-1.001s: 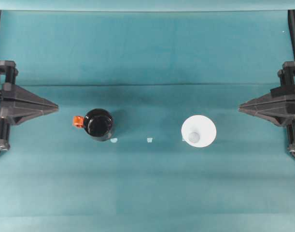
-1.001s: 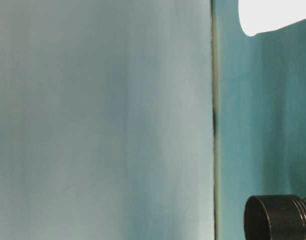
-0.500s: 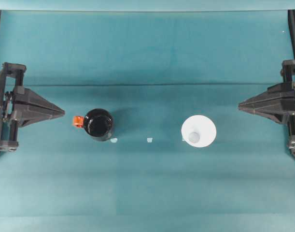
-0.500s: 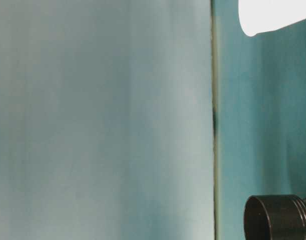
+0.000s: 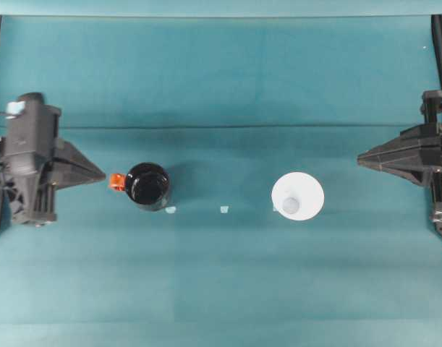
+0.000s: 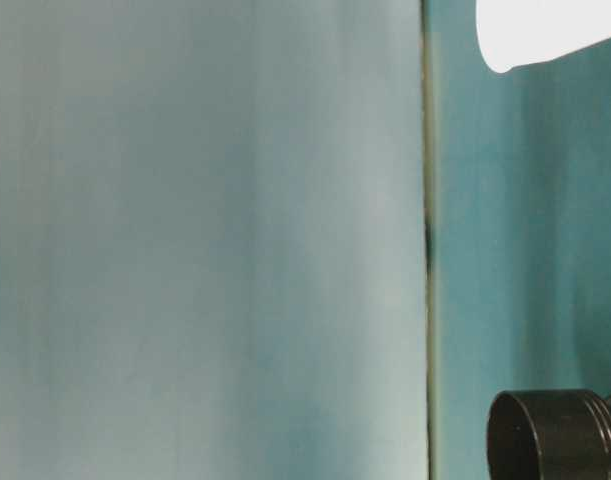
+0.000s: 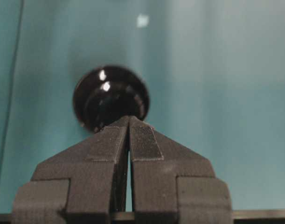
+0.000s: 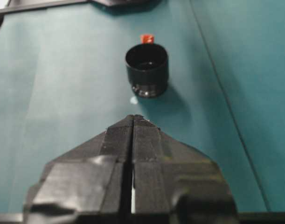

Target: Put the paper cup into the moved red handle cup holder.

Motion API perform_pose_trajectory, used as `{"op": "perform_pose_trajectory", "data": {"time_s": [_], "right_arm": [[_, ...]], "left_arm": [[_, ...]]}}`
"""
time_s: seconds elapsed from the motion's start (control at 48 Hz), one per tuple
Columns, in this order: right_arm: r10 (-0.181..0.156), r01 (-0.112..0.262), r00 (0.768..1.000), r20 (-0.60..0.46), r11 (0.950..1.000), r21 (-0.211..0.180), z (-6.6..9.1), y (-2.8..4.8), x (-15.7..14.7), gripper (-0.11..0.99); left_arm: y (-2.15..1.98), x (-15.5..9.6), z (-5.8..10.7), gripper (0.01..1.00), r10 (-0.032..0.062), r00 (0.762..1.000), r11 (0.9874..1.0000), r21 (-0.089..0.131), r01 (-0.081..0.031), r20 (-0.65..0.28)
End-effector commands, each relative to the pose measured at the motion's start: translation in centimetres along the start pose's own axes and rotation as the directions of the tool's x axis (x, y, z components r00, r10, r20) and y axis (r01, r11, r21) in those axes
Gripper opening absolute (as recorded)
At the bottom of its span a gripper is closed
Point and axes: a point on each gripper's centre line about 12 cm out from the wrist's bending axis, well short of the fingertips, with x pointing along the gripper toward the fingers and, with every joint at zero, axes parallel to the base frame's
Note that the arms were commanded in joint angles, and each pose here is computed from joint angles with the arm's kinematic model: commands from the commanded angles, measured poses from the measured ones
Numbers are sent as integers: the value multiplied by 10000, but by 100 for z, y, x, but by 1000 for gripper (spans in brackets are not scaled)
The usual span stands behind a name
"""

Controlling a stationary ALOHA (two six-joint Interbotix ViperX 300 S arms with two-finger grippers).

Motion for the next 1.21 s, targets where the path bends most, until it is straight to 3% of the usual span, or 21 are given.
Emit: {"op": "perform_pose_trajectory", "data": {"time_s": [0.0, 0.167, 0.229, 0.334, 0.479, 0.563, 0.813, 1.001, 1.188], "right_arm": [[-16, 14, 9998, 218, 9999, 134, 97, 3, 1, -109], [-2, -1, 9998, 217, 9999, 130, 96, 6, 1, -109], [-3, 1, 9998, 201, 9999, 130, 94, 6, 1, -109], [-2, -1, 9998, 217, 9999, 130, 96, 6, 1, -109], [-18, 15, 9998, 203, 9999, 134, 95, 3, 1, -109], [-16, 13, 9998, 218, 9999, 149, 97, 3, 1, -109], [-3, 0, 9998, 201, 9999, 145, 94, 6, 1, -109], [-5, 3, 9998, 186, 9999, 145, 88, 5, 2, -109], [-5, 3, 9998, 186, 9999, 145, 88, 5, 2, -109]], "left_arm": [[15, 23, 105, 26, 53, 10000, 10000, -10, -53, 62], [16, 93, 87, 30, 63, 9997, 10000, -25, -63, -229], [15, 118, 65, 92, 60, 9990, 10000, -54, -63, -444], [16, 144, 43, 343, 65, 9976, 9999, -99, -71, -689], [21, 168, 40, 794, 85, 9964, 9999, -139, -97, -842], [23, 184, 22, 940, 102, 9947, 9999, -110, -113, -1025], [82, 380, -103, 954, 250, 9774, 9995, -159, -290, -2101], [132, 605, -254, 954, 340, 9517, 9989, -195, -420, -3051], [143, 744, -353, 954, 341, 9334, 9988, -208, -444, -3572]]}}
